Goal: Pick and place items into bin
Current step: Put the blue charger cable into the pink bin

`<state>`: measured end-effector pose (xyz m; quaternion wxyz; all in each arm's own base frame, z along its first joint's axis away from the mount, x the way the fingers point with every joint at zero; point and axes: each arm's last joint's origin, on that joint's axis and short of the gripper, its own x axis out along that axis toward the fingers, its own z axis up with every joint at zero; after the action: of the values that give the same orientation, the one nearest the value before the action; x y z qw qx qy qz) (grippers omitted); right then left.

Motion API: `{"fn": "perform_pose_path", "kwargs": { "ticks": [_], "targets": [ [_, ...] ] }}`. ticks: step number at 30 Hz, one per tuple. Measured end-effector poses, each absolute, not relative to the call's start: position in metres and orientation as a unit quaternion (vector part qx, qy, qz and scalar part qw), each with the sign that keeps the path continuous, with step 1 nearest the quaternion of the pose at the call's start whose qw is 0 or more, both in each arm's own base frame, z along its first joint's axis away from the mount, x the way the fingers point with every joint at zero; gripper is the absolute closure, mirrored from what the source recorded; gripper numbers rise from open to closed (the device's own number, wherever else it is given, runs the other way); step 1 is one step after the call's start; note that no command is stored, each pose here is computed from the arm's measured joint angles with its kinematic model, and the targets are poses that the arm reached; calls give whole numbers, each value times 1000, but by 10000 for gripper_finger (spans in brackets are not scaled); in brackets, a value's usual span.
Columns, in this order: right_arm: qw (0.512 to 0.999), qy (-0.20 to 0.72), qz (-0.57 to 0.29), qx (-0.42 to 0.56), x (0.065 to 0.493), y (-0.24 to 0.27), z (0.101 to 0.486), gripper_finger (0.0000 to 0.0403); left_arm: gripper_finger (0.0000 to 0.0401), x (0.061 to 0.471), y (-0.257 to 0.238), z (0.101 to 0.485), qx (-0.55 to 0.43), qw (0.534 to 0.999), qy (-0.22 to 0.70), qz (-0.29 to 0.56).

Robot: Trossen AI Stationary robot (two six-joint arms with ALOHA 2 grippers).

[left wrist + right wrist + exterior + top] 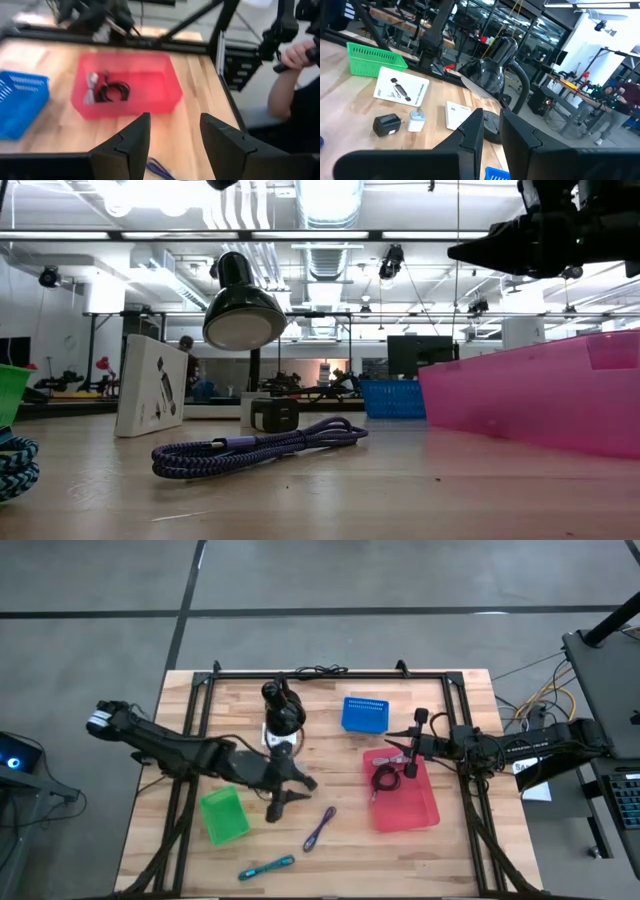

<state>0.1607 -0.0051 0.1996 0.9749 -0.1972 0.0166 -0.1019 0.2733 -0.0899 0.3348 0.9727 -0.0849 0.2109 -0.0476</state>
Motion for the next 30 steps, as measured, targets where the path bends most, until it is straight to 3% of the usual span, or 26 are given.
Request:
{"fn": "perform_pose_path", "kwargs": {
  "ticks": [10, 16, 22, 30],
  "targets": [
    [983, 0, -104, -152, 161, -5, 202, 351, 244, 288, -121, 325, -102, 947, 301, -53],
    [976, -3, -106, -190, 162, -5, 205, 351, 244, 285, -130, 321, -102, 943, 310, -63],
    [981, -16, -107, -160, 163, -5, 211, 351, 244, 283, -134, 325, -103, 944, 304, -71],
    [989, 69, -96, -94, 162, -5, 192, 351, 244, 286, -135, 334, -165, 945, 276, -65]
  ]
}}
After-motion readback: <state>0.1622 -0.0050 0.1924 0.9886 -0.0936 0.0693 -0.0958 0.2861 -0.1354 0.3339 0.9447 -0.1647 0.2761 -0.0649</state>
